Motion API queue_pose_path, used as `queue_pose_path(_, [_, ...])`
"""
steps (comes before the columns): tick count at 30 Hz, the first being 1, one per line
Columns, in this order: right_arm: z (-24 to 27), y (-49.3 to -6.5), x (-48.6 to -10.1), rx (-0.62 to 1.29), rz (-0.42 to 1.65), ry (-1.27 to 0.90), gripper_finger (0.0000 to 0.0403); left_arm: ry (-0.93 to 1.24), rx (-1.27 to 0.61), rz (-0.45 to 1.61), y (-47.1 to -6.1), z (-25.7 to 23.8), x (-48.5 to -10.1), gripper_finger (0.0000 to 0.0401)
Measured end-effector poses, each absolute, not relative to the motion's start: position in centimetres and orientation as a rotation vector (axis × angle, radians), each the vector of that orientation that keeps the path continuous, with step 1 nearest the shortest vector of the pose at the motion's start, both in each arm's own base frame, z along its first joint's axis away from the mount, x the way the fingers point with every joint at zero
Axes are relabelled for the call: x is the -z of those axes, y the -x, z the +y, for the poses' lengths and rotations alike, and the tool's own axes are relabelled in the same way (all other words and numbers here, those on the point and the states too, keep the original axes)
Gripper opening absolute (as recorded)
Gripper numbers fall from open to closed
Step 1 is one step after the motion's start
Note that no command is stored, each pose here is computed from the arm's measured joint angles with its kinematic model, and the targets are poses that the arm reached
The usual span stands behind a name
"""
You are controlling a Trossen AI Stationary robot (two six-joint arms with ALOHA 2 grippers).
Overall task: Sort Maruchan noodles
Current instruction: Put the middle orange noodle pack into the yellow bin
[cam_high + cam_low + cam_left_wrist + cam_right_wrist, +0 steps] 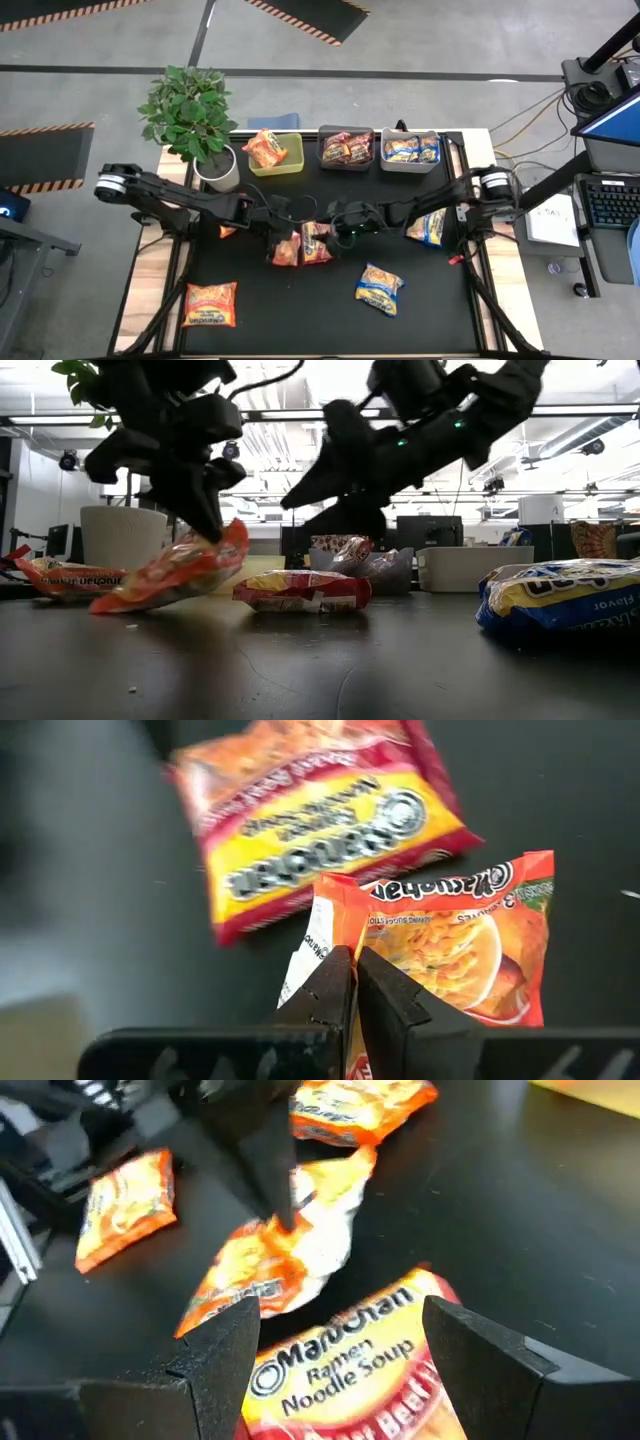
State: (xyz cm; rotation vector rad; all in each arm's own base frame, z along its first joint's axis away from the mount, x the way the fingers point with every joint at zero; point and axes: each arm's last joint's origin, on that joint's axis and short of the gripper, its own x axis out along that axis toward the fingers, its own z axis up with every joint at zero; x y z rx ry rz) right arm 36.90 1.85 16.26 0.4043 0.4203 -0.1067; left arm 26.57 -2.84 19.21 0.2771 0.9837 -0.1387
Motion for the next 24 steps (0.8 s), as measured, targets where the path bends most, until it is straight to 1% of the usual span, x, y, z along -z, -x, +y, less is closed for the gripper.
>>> queue_pose_path(6, [2.0,-40.3,-15.3,0.090,0.422,-0.313,0.0270,-0.309,0.035,0.924,-26.3,-2.5,-20.4,0.0000])
queue_pose_path(12, [1.8,-42.8,-15.4,0.107,0.462,-0.290,0.0266,-0.287,0.011,0.878,-26.4,-2.5,-21.0,0.0000])
queue_pose_path(16, [1.7,-44.0,-15.3,0.115,0.473,-0.285,0.0253,-0.296,-0.018,0.869,-26.4,-2.4,-21.1,0.0000])
queue_pose_path(18, [1.5,-44.3,-15.3,0.120,0.468,-0.298,0.0240,-0.297,-0.019,0.868,-26.4,-2.4,-21.1,0.0000])
queue_pose_path(20, [1.3,-44.4,-15.3,0.126,0.471,-0.305,0.0218,-0.296,-0.020,0.861,-26.5,-2.4,-21.1,0.0000])
queue_pose_path(24, [0.9,-44.3,-15.2,0.134,0.484,-0.307,0.0150,-0.294,-0.023,0.848,-26.6,-2.4,-21.2,0.0000])
